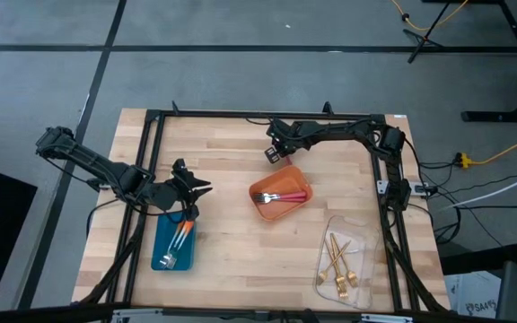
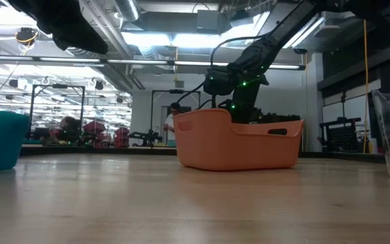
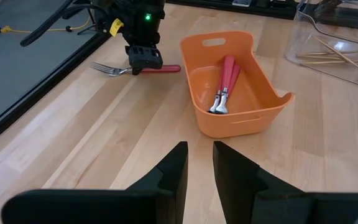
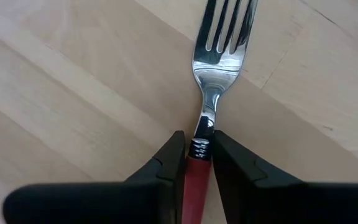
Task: Sort silverware by color (type)
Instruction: Put the pink fork into the orange bin
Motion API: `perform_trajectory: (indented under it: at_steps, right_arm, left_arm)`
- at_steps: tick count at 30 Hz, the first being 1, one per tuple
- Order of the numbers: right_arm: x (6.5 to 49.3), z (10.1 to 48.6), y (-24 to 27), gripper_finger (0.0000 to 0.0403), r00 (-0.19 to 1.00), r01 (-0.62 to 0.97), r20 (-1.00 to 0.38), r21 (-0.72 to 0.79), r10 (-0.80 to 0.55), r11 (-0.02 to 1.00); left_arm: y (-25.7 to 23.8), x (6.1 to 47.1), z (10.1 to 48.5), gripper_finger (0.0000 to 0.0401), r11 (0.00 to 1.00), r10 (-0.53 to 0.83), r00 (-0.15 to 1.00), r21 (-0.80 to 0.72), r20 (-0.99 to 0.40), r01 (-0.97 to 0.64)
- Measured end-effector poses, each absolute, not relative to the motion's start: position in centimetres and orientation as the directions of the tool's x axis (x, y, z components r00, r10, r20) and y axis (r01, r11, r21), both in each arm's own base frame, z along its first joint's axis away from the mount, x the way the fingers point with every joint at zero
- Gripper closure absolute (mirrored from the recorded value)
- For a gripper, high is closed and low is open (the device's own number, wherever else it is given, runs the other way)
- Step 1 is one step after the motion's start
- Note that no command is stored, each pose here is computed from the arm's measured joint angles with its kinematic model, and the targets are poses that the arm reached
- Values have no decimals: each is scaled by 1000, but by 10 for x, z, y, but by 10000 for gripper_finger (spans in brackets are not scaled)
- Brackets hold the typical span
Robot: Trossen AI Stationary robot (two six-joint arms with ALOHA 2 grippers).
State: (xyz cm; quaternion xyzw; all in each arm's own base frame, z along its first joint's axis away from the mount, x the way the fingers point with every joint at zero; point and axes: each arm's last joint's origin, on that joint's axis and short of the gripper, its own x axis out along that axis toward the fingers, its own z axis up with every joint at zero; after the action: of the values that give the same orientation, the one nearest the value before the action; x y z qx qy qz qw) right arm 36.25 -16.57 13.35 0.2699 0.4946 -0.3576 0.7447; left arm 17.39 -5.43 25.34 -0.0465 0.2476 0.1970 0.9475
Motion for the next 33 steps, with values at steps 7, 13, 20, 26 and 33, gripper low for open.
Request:
perform_trajectory:
  at_steps: [7, 13, 20, 26, 33]
  right_arm:
    - [362, 133, -166, 377, 248, 803, -929, 38, -275, 595]
    - [363, 134, -167, 394, 263, 802, -922, 45, -284, 596]
    - [366, 134, -168, 397, 288, 792, -913, 57, -289, 607]
    - [371, 137, -169, 396, 337, 773, -897, 90, -287, 628]
    - [388, 161, -175, 398, 427, 720, -857, 128, -289, 682]
  left_arm:
    - [-54, 174, 253, 332, 918, 350, 800, 9, -487, -396]
    - [-54, 174, 253, 332, 918, 350, 800, 9, -487, -396]
    - [-54, 174, 253, 332, 918, 350, 800, 9, -487, -396]
    - [-54, 174, 253, 332, 918, 350, 800, 10, -488, -396]
    - [-54, 174, 253, 332, 918, 350, 800, 10, -488, -396]
